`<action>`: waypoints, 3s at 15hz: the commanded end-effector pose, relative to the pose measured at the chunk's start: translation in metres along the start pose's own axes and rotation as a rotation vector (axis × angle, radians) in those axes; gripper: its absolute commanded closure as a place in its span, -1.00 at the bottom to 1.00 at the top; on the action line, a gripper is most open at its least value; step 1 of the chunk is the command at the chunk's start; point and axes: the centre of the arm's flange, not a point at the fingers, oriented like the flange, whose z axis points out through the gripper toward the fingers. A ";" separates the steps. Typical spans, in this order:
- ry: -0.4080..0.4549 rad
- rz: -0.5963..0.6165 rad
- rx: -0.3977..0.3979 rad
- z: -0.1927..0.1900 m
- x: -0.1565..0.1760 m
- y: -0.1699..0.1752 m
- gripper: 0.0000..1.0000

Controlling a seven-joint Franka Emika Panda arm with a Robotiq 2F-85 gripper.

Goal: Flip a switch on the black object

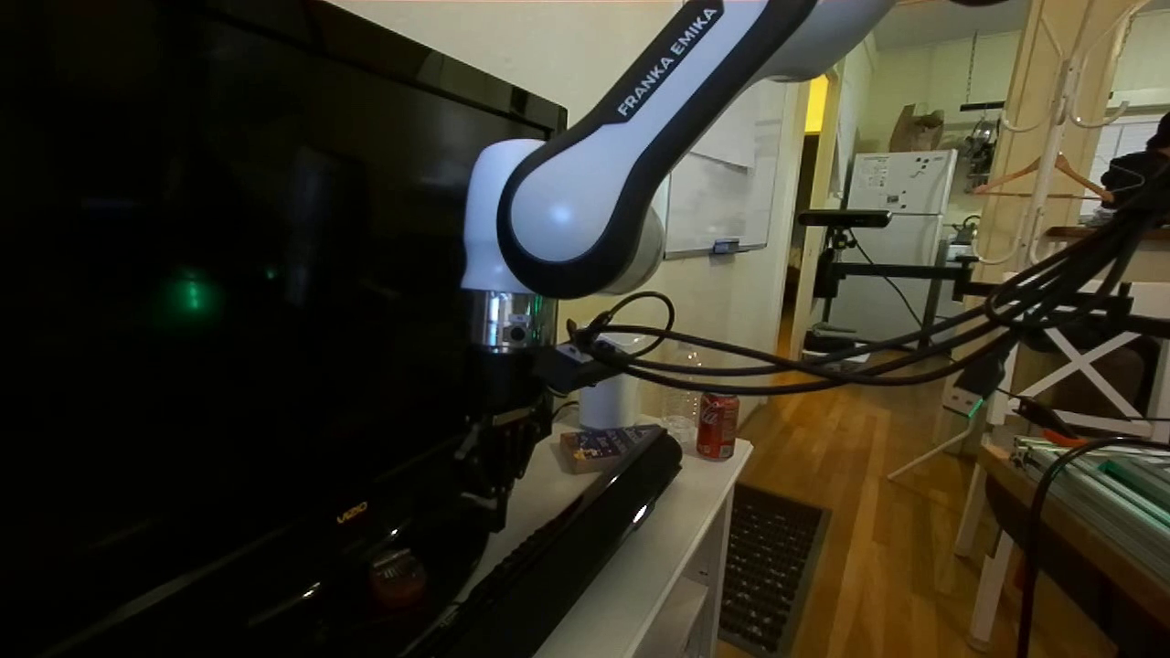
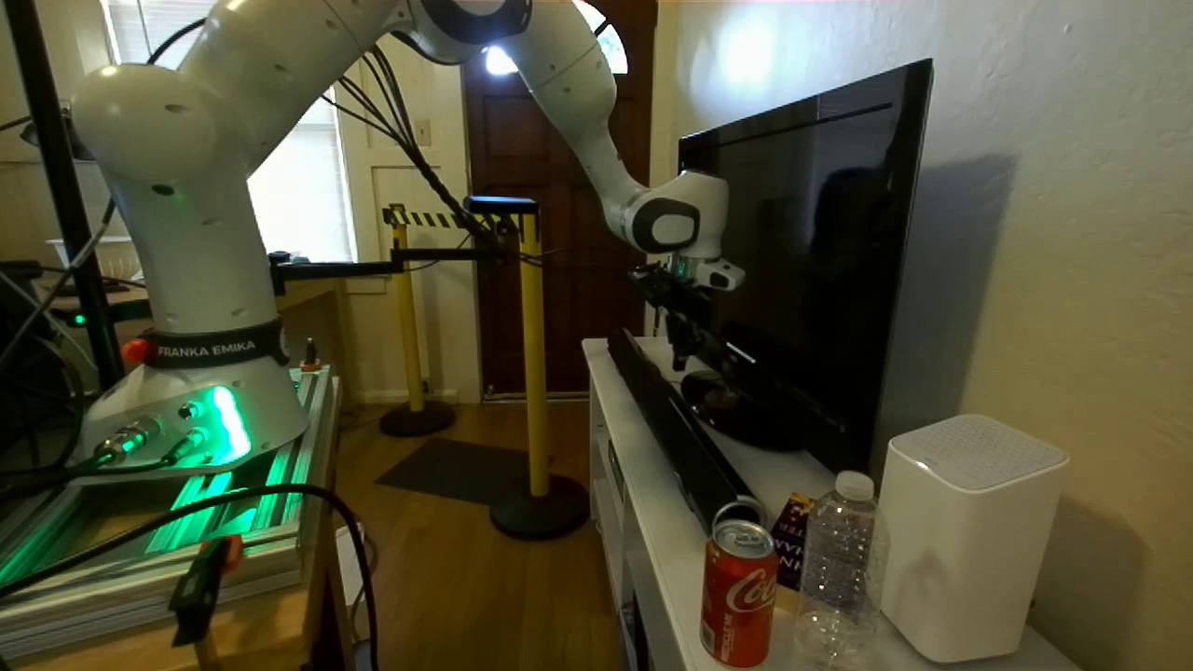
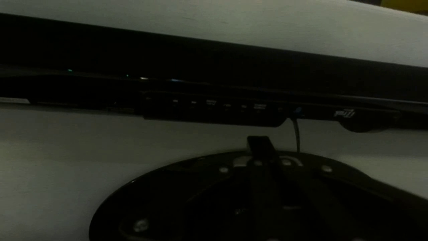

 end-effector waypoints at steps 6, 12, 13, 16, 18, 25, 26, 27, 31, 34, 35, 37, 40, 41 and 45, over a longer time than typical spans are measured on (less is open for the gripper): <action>-0.028 0.011 0.009 0.012 0.006 0.000 1.00; -0.050 0.013 0.013 0.036 0.009 0.004 1.00; -0.054 0.012 0.014 0.041 0.010 0.004 1.00; -0.066 0.011 0.017 0.045 0.013 0.004 1.00; -0.069 0.013 0.011 0.042 0.013 0.004 1.00; -0.035 0.025 -0.018 0.000 0.001 0.002 1.00; -0.031 0.025 -0.020 -0.006 -0.001 0.000 1.00; -0.030 0.024 -0.017 -0.014 -0.004 -0.003 1.00; -0.052 0.030 -0.028 -0.051 -0.020 -0.022 0.37; -0.098 0.073 -0.086 -0.083 -0.039 -0.030 -0.04; -0.114 0.087 -0.104 -0.091 -0.045 -0.032 -0.20; -0.143 0.125 -0.147 -0.106 -0.059 -0.032 -0.48; -0.153 0.152 -0.204 -0.123 -0.077 -0.032 -0.89; -0.152 0.158 -0.221 -0.128 -0.082 -0.031 -1.00; -0.143 0.147 -0.206 -0.125 -0.069 -0.030 -1.00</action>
